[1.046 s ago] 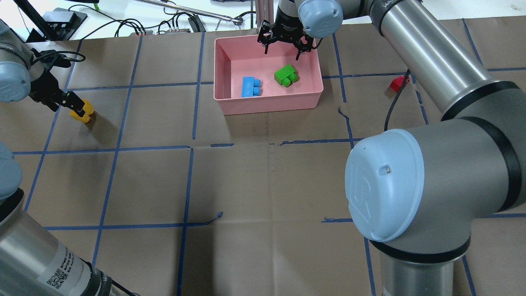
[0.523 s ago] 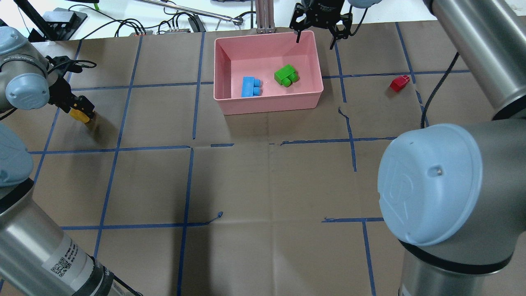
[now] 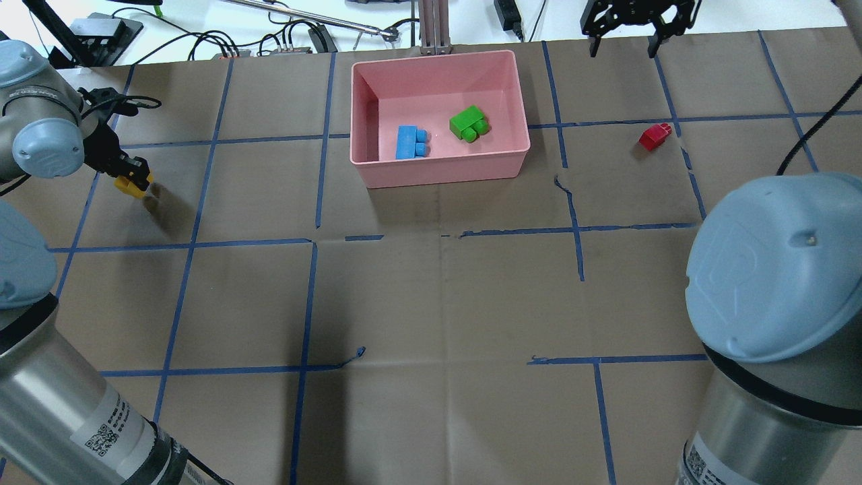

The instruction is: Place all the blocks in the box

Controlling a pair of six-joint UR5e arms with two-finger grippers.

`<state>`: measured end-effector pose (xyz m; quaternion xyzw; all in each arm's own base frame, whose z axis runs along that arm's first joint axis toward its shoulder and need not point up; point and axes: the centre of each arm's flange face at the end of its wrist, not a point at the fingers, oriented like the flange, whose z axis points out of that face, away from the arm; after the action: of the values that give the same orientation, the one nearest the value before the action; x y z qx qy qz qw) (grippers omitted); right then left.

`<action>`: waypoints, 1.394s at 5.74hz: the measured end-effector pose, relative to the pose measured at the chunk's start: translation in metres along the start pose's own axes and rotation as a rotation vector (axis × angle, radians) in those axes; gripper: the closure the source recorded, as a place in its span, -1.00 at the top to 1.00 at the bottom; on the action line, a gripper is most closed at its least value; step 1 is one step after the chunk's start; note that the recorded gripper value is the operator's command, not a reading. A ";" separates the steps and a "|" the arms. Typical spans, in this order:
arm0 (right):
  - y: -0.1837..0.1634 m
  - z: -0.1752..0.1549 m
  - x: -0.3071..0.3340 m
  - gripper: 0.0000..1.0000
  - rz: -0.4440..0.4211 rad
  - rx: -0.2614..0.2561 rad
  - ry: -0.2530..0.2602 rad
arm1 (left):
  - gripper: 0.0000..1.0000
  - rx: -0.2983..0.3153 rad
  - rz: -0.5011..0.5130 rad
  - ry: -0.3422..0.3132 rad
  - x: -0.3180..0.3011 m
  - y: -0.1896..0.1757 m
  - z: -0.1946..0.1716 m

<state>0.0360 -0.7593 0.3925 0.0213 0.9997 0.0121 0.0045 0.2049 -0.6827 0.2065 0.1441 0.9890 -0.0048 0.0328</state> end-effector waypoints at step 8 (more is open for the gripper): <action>-0.053 0.153 0.113 0.98 0.664 -0.052 0.006 | 0.95 0.192 -0.411 0.262 0.412 -0.175 -0.113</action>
<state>-0.0772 -0.8041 0.2376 0.3458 0.9375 0.0385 -0.0018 -0.2467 -0.7313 0.2920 -0.0579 0.9884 -0.0865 -0.1109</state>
